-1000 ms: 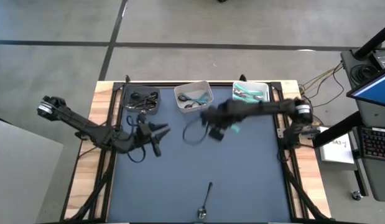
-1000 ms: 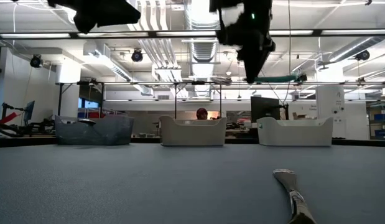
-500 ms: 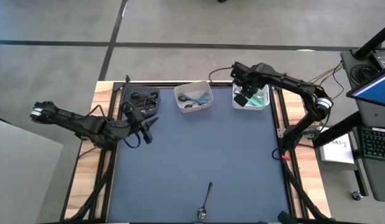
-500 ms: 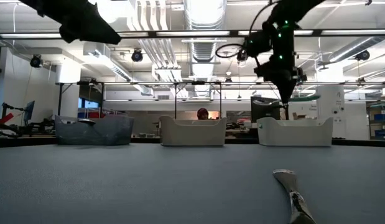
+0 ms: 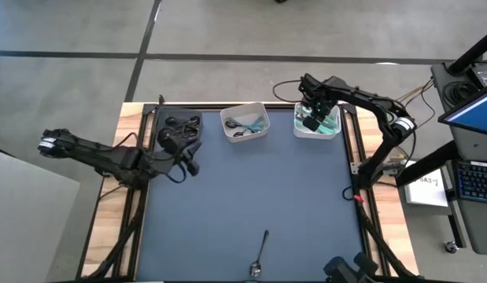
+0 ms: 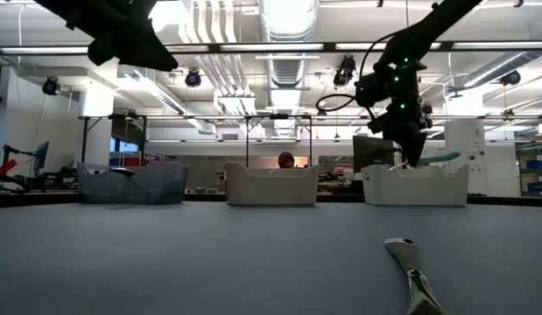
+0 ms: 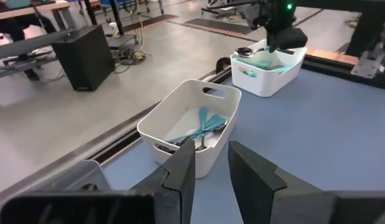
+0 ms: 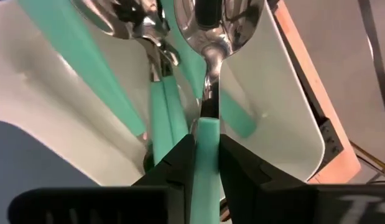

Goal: Sort silverware by color (type)
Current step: Put the light blue spoon into the white bin, then put the black spoon into the black bin

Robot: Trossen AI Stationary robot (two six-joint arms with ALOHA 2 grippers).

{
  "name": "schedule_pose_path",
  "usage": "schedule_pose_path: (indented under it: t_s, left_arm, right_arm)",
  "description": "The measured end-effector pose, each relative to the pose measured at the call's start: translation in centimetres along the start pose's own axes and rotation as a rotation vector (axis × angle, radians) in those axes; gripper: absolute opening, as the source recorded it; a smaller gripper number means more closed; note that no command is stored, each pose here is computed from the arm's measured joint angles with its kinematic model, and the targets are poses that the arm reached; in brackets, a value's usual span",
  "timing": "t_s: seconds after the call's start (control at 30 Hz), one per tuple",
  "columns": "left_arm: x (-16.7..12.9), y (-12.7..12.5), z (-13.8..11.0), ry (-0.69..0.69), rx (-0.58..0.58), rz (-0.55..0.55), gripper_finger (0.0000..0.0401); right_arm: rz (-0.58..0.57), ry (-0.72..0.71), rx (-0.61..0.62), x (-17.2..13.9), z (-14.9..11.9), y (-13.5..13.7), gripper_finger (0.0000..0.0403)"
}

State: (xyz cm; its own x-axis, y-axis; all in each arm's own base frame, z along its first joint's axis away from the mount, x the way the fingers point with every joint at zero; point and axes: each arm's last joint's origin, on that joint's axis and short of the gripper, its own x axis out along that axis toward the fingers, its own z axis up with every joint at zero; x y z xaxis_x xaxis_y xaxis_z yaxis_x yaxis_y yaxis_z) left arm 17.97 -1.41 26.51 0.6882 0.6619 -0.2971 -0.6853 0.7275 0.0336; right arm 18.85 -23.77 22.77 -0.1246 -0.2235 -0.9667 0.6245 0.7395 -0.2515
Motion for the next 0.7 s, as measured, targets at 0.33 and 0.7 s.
schedule_pose_path:
  t_s: [0.33, 0.7]
  left_arm:
    - [1.7, -0.9, 1.5, 0.037, 0.024, 0.03, 0.0079]
    - [2.2, -0.4, 1.8, 0.216, -0.019, -0.121, 0.0079]
  right_arm:
    - [0.055, -0.035, -0.006, -2.0, -0.8, 1.3, 0.01]
    - [0.429, -0.121, -0.329, -5.8, -2.1, 12.7, 0.0084]
